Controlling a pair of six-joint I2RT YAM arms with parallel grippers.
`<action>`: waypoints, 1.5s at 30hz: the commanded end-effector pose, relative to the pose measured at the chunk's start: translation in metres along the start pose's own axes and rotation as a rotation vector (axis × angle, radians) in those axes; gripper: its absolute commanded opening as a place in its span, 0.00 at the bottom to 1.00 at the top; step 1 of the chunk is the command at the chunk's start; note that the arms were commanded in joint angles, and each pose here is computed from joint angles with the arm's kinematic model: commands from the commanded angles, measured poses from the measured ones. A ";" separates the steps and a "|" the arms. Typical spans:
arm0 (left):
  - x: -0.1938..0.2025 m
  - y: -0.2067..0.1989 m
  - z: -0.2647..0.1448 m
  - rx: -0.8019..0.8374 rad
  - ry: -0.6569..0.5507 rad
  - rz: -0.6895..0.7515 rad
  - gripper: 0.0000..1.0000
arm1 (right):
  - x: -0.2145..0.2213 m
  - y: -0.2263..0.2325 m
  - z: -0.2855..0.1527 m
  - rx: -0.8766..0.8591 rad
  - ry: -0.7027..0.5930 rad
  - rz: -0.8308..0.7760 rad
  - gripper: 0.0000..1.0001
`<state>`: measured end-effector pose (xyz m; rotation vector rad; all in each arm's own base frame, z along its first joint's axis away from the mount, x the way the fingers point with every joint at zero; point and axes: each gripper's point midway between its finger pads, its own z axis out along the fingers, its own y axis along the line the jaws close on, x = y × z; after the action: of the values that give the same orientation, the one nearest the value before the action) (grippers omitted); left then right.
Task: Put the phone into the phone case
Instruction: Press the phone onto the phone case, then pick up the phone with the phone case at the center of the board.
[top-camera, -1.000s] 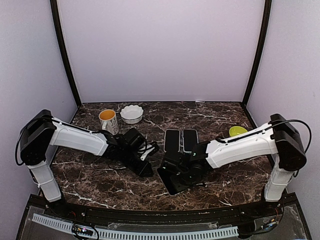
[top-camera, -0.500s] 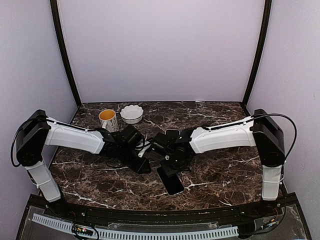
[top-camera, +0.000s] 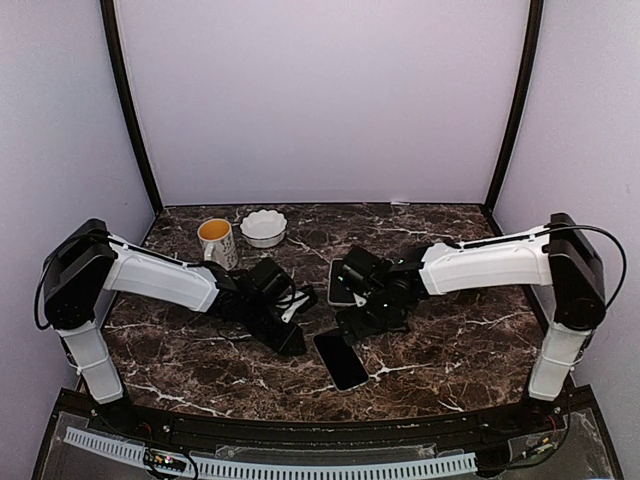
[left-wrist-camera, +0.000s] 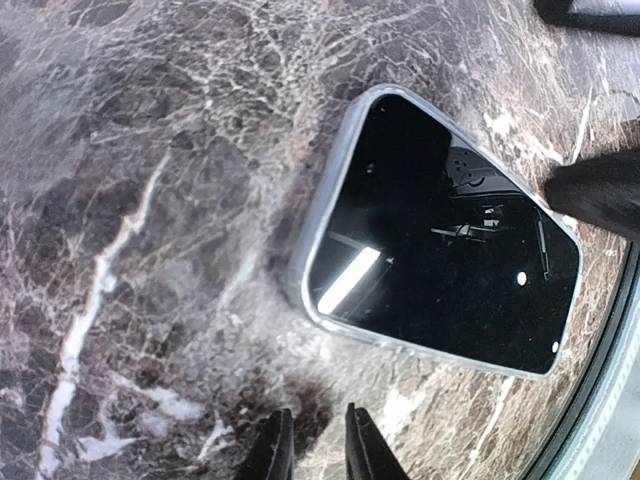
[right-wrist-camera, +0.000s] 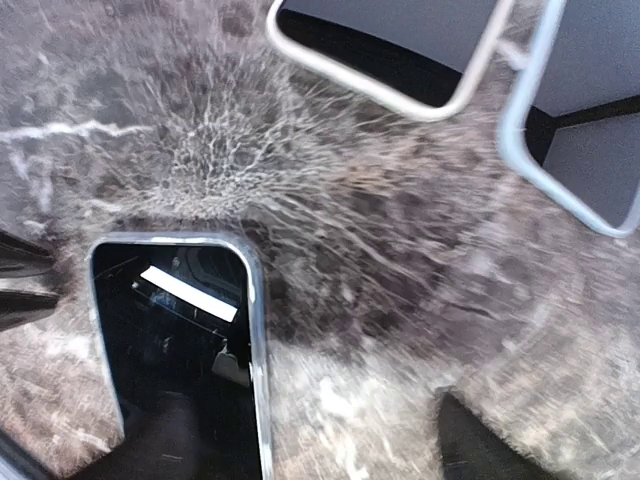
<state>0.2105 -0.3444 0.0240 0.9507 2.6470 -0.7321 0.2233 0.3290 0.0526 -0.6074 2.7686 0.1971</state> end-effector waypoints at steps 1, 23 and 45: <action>-0.004 -0.006 -0.008 0.000 -0.002 0.009 0.19 | 0.005 -0.001 -0.012 0.014 -0.023 0.065 0.99; -0.042 0.067 -0.135 -0.295 -0.249 -0.109 0.99 | 0.032 0.052 0.047 0.070 0.091 -0.075 0.92; -0.042 0.076 -0.180 -0.439 -0.308 0.009 0.99 | -0.103 -0.134 -0.039 0.275 -0.254 0.257 0.53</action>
<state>0.2832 -0.2319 0.1544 0.6661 2.4136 -0.2910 0.3092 0.3033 0.1016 -0.2704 2.6202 0.1233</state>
